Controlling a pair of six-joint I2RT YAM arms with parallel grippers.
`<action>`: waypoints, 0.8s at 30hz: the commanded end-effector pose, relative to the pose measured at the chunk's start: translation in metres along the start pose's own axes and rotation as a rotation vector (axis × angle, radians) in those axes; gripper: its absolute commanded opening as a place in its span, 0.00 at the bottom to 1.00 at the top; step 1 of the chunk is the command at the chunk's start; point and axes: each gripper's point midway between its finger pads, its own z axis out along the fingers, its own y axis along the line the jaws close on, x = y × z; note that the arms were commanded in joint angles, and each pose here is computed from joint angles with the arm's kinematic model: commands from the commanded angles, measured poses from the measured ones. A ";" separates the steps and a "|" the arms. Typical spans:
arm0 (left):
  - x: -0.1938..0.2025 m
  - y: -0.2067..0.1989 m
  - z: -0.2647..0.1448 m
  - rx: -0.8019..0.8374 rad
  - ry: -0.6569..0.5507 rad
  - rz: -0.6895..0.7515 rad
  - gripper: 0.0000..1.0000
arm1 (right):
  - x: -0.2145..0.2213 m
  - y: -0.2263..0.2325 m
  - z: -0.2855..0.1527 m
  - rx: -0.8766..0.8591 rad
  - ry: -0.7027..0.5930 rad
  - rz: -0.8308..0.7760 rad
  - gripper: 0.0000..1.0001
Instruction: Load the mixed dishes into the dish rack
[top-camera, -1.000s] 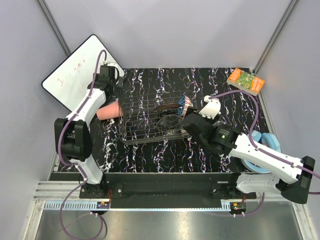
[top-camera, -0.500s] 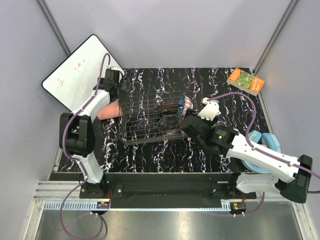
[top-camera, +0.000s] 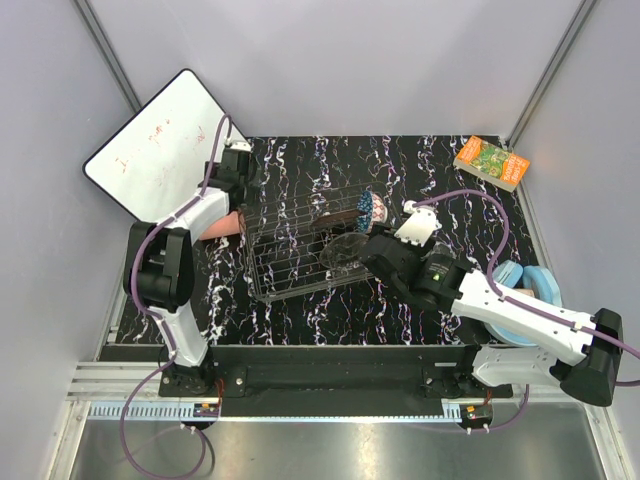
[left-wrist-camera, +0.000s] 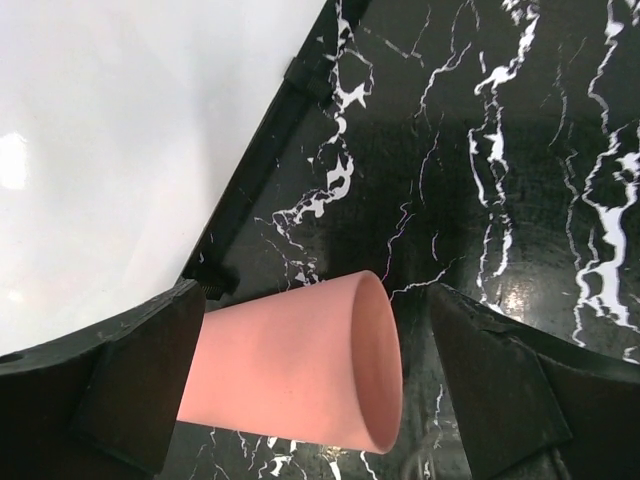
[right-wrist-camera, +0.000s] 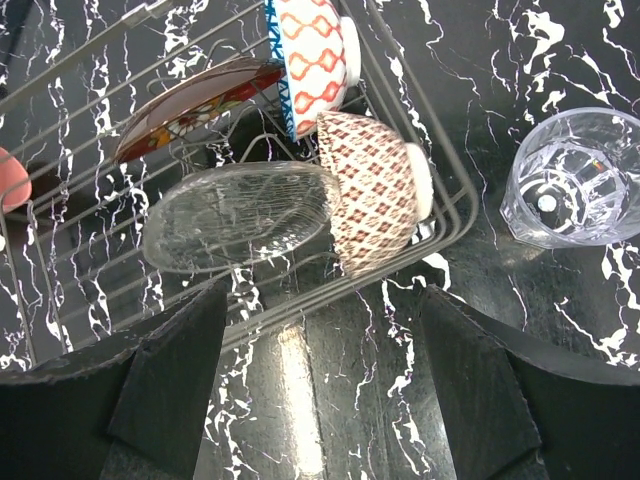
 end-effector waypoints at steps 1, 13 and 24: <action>0.044 0.000 -0.009 -0.005 0.100 0.114 0.99 | -0.004 0.005 -0.002 -0.017 -0.023 0.046 0.86; 0.036 0.019 -0.010 -0.124 0.066 0.195 0.97 | 0.002 0.000 -0.001 -0.015 -0.014 0.052 0.86; 0.020 0.025 0.001 -0.186 0.059 0.221 0.93 | 0.008 0.000 0.000 -0.019 0.004 0.046 0.86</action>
